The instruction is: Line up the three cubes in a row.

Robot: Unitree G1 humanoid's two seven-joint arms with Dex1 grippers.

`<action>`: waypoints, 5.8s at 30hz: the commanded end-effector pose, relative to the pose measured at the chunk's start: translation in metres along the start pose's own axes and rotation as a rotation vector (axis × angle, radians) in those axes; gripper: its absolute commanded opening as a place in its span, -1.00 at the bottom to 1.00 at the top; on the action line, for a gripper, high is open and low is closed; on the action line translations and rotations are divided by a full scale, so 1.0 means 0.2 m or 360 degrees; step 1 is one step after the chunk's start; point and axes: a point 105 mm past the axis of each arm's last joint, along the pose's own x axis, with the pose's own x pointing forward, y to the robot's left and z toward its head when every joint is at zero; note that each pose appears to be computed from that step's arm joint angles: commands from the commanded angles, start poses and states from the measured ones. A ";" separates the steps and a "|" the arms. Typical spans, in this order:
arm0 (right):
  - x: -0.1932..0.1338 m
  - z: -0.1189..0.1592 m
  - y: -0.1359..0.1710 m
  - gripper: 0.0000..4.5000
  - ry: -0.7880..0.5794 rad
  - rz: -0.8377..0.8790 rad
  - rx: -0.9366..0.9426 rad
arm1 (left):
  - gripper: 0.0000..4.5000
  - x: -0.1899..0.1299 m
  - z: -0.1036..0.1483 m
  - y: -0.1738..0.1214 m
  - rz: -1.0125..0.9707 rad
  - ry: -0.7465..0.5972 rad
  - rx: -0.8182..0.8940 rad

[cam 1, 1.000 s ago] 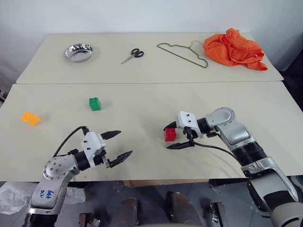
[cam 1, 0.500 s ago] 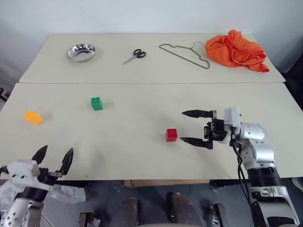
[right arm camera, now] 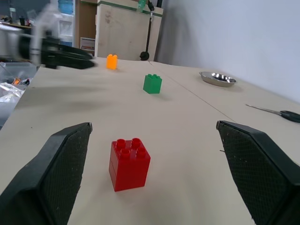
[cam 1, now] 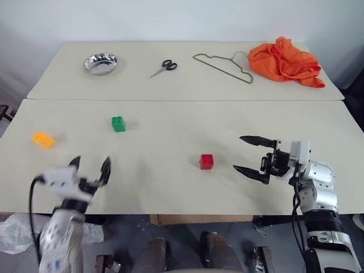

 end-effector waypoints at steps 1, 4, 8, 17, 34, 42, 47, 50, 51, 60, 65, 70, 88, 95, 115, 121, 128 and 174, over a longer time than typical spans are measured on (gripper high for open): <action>0.01 0.03 0.01 0.98 -0.0024 0.0000 -0.0040 | 1.00 0.10 -0.03 0.01 0.0119 0.0137 0.0053; 0.02 0.02 0.04 0.98 -0.0012 0.0027 0.0022 | 1.00 0.23 -0.06 -0.01 0.0150 0.0184 0.0087; 0.03 0.02 0.05 0.98 -0.0004 0.0018 0.0016 | 1.00 0.35 -0.05 0.02 0.0307 0.0157 0.0012; 0.04 0.04 0.06 0.98 -0.0020 -0.0018 -0.0013 | 1.00 0.53 -0.09 -0.07 0.0268 0.0150 -0.0056; 0.06 0.01 0.08 1.00 -0.0022 -0.0103 -0.0043 | -0.35 0.53 -0.03 -0.14 -0.0001 0.0029 -0.0087; -0.06 0.04 0.07 1.00 0.0080 -0.0177 -0.0075 | -0.35 0.20 0.13 -0.23 -0.1363 -0.0047 0.0276; -0.13 0.05 0.07 1.00 0.0146 -0.0212 -0.0084 | -0.35 0.13 0.09 -0.23 -0.1936 0.0131 0.0631; -0.13 0.04 0.10 1.00 0.0162 -0.0202 -0.0086 | -0.35 0.17 0.07 -0.43 -0.2263 0.0104 0.0568; -0.13 0.05 0.11 1.00 0.0160 -0.0204 -0.0087 | -0.35 0.16 0.03 -0.48 -0.2343 0.0126 0.0588; -0.16 0.08 0.14 1.00 0.0202 -0.0242 -0.0104 | -0.35 0.21 -0.11 -0.63 -0.2498 0.0128 0.0547; -0.15 0.09 0.17 1.00 0.0201 -0.0265 -0.0103 | -0.35 0.24 -0.14 -0.65 -0.2483 0.0131 0.0541; -0.14 0.08 0.18 1.00 0.0193 -0.0267 -0.0088 | -0.19 0.24 -0.14 -0.63 -0.2472 0.0162 0.0501; 0.17 0.12 0.16 1.00 -0.0084 0.0029 -0.0011 | 0.99 0.02 0.19 0.11 -0.1129 -0.0028 0.0512; 0.32 0.19 0.26 1.00 -0.0212 0.0305 0.0064 | 0.99 -0.41 0.02 0.62 0.0088 -0.0006 0.0213; 0.33 0.19 0.23 1.00 -0.0178 0.0411 0.0071 | 0.99 -0.20 -0.02 0.74 0.1037 0.0017 -0.0071; 0.34 0.19 0.22 1.00 -0.0176 0.0403 0.0069 | 0.99 0.12 0.05 0.72 0.1159 0.0082 -0.0176; 0.35 0.20 0.21 1.00 -0.0169 0.0372 0.0061 | 0.99 0.20 0.07 0.76 0.1445 0.0159 -0.0173; 0.17 0.15 0.20 1.00 0.0014 0.0088 -0.0014 | -0.35 0.03 0.20 0.20 -0.1300 0.0137 0.0194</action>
